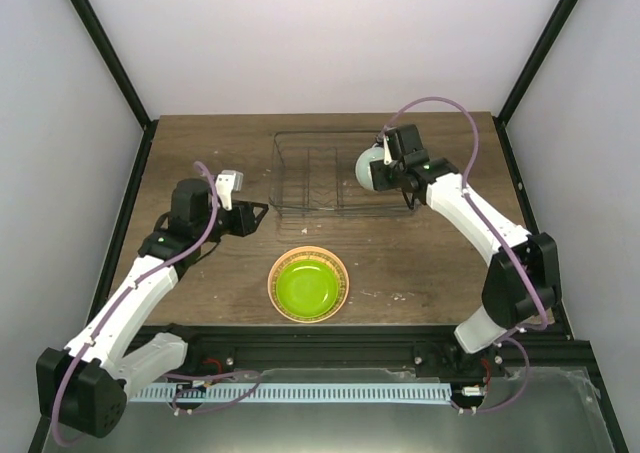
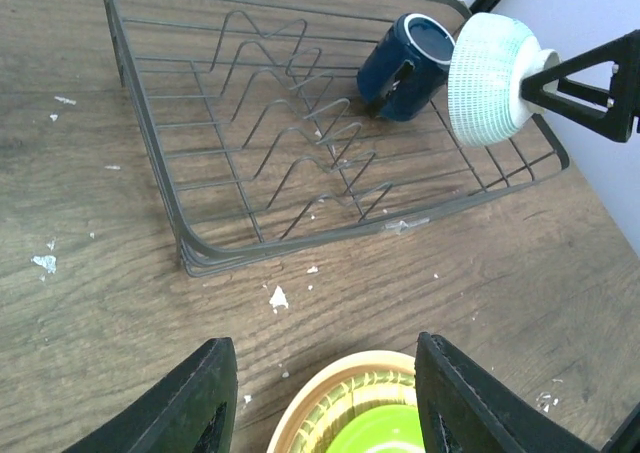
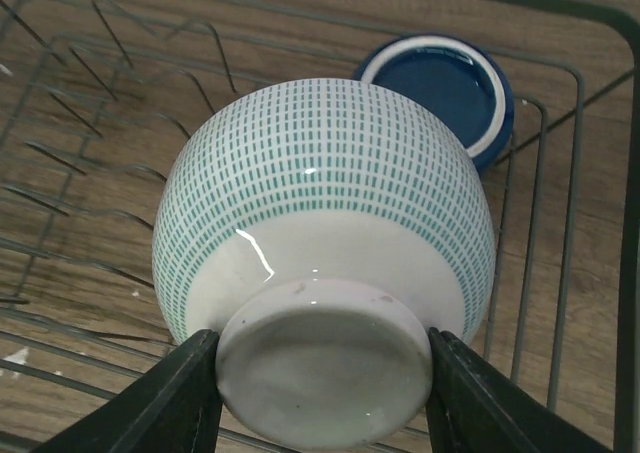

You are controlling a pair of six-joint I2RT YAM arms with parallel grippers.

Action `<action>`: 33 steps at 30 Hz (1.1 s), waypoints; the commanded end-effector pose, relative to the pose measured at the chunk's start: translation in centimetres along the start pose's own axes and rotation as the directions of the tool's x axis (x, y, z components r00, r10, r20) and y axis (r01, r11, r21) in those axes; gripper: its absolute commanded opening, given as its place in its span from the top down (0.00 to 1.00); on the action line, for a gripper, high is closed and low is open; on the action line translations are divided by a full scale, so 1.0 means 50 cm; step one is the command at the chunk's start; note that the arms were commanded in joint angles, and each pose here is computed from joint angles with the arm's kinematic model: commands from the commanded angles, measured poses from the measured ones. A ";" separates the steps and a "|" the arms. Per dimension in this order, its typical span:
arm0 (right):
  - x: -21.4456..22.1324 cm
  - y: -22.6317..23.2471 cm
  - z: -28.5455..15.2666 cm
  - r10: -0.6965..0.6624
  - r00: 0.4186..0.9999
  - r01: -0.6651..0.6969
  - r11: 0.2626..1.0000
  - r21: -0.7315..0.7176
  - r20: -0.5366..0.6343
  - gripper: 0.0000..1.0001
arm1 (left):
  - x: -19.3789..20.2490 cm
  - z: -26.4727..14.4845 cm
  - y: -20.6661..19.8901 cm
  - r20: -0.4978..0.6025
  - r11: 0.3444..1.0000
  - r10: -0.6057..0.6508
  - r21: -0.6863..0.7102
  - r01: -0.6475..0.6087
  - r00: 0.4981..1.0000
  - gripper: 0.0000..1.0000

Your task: Load the mixed dishes into the dish rack

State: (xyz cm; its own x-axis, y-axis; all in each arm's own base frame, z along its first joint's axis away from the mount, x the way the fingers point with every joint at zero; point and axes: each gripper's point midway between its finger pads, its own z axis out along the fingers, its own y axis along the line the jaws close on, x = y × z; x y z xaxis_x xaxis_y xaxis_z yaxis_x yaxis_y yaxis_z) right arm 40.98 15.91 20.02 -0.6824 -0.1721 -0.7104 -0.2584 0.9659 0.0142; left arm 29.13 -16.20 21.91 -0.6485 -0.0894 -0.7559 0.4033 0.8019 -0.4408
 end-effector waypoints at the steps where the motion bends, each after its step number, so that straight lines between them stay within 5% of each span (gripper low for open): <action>1: -0.045 -0.024 -0.018 0.004 1.000 -0.005 0.998 0.058 0.014 0.82 | 0.016 -0.006 -0.002 -0.019 1.000 -0.007 0.008 0.007 1.000 0.49; 33: 0.071 -0.122 0.148 -0.041 0.958 0.086 0.985 0.148 -0.283 0.82 | 0.036 0.015 0.001 -0.079 1.000 -0.013 0.024 0.015 0.997 0.50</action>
State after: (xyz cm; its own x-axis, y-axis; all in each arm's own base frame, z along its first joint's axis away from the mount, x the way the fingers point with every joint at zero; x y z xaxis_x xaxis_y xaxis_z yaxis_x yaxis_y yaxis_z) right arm 43.08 11.46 10.79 -0.8606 -0.2713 -0.4310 -0.2349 0.9624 -0.1368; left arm 28.48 -16.68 19.93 -0.7111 -0.0604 -0.7004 0.3950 0.7898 -0.4692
